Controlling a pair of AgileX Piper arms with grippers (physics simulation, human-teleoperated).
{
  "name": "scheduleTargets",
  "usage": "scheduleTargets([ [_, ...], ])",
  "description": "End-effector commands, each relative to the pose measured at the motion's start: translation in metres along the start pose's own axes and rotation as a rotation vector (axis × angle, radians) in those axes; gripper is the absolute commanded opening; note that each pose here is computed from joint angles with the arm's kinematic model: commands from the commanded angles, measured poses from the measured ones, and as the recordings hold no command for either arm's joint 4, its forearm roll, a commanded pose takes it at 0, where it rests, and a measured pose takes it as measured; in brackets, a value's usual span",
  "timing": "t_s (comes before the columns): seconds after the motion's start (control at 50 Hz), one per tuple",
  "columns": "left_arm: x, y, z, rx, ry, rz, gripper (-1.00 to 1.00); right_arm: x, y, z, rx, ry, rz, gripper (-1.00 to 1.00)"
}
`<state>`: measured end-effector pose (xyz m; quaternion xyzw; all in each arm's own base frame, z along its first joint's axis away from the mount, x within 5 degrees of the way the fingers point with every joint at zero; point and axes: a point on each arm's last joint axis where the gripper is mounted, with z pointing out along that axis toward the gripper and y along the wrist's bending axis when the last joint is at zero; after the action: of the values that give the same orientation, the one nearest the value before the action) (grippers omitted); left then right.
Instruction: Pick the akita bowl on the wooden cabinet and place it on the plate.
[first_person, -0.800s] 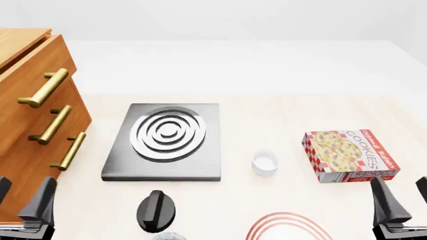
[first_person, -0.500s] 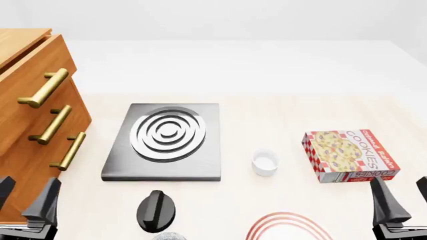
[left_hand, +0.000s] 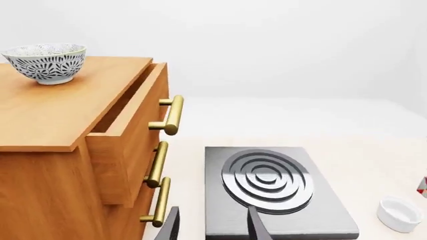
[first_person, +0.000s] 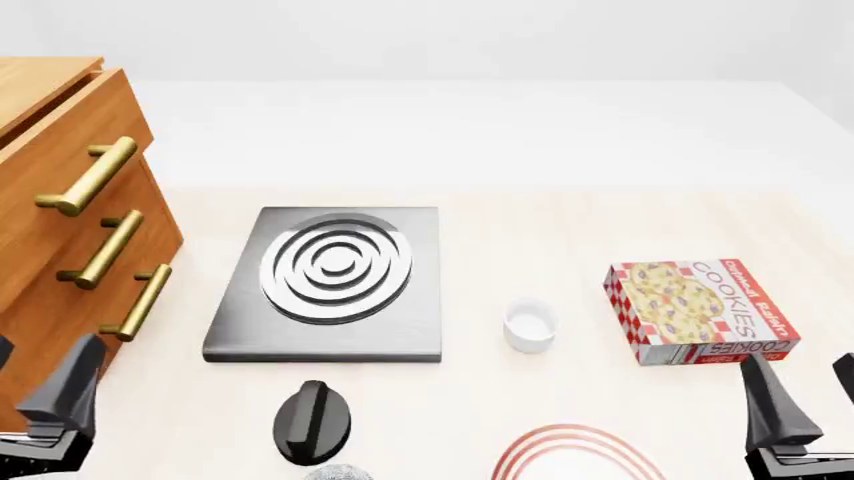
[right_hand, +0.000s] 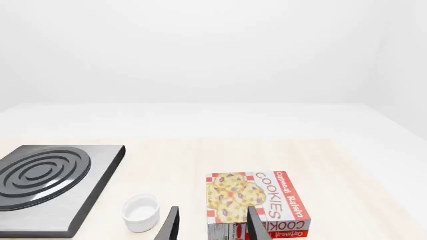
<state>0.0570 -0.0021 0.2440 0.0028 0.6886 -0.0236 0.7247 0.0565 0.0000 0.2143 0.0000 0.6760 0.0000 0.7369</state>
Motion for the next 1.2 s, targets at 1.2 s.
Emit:
scheduleTargets([
  [1.2, -0.169, -0.007, 0.01, 0.035, -0.035, -0.16, 1.0, 0.0, 0.0, 0.0, 0.0, 0.0, 0.0, 1.0],
])
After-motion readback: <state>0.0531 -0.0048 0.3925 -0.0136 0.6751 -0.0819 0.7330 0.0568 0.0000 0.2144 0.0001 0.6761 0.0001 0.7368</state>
